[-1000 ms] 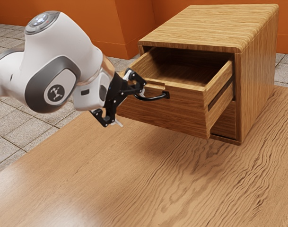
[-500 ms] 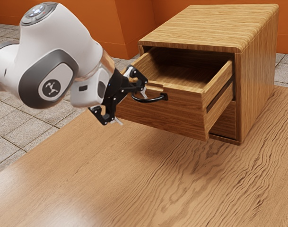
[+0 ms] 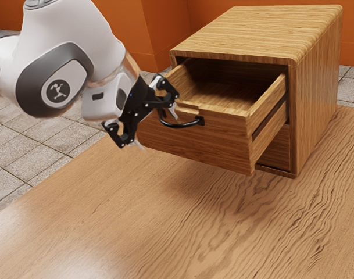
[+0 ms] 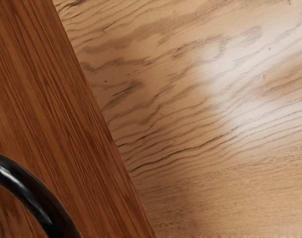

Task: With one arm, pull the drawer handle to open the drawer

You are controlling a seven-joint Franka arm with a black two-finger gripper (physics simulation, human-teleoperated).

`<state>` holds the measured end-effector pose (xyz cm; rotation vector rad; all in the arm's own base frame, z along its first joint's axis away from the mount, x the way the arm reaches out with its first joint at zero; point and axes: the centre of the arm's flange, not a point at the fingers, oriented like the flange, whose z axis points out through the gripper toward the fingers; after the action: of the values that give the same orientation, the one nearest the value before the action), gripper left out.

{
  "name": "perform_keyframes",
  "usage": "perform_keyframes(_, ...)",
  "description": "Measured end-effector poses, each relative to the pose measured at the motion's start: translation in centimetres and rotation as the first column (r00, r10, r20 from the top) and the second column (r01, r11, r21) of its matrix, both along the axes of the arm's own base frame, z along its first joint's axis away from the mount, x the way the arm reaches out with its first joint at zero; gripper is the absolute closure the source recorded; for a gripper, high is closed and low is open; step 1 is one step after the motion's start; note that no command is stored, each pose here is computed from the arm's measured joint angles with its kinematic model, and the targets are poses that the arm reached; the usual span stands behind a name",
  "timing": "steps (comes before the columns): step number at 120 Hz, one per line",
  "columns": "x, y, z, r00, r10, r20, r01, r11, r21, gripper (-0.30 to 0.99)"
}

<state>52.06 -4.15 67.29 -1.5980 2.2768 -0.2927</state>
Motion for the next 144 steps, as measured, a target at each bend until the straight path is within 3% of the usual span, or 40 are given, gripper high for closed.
perform_keyframes(57, -2.7, 3.0, 6.2, 0.997, 0.07, 0.02, -0.069, 0.997, -0.043, 0.0)
perform_keyframes(76, -2.6, 8.9, 4.9, 0.948, 0.296, -0.116, -0.304, 0.951, -0.057, 0.0)
perform_keyframes(100, -3.3, 9.7, 3.0, 0.859, 0.447, -0.25, -0.476, 0.877, -0.064, 0.0)
perform_keyframes(144, -3.0, 9.5, 1.2, 0.74, 0.589, -0.326, -0.633, 0.773, -0.04, 0.0)
